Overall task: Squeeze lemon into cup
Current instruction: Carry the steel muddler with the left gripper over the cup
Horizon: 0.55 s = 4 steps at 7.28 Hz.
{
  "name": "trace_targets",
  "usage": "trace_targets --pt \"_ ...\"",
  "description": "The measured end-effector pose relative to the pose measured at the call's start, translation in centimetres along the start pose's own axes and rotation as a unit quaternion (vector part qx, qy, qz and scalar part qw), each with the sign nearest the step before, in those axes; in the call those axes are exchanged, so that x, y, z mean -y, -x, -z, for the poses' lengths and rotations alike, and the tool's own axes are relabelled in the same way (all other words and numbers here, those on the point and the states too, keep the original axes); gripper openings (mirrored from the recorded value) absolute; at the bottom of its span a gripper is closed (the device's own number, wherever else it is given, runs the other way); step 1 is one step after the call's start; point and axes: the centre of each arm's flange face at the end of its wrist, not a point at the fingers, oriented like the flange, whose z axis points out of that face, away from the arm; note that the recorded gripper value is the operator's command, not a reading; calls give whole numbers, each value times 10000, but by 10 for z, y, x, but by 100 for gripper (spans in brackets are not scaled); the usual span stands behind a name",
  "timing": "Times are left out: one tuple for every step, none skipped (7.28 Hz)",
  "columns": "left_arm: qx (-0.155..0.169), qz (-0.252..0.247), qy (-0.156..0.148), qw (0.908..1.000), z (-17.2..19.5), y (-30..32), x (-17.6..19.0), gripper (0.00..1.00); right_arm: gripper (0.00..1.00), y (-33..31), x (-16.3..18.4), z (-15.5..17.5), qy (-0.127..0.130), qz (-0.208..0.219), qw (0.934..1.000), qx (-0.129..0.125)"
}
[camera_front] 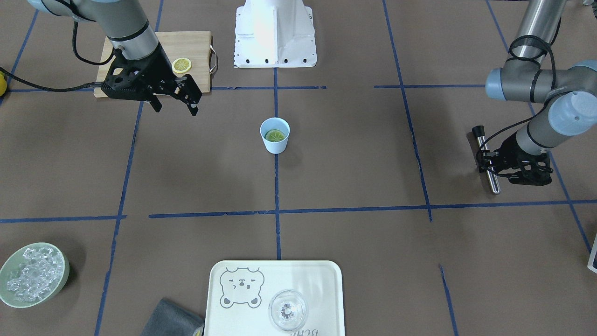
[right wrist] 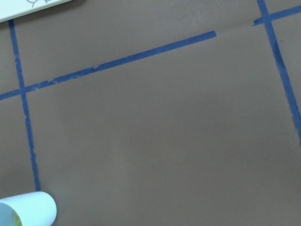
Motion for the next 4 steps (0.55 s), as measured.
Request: trace_targets --pt "-28 -40 -40 10000 4 -4 1 0 100 0 0 0 -3 -6 10000 -3" --pt "-53 -83 -77 9999 9 -7 1 0 100 -1 0 0 -4 -13 10000 -8" --pt "-85 -127 -123 9998 14 -11 1 0 100 -1 0 0 -3 -18 10000 -10" --pt "-147 -205 -204 9995 24 -19 0 0 100 -2 1 1 -8 -23 10000 -5"
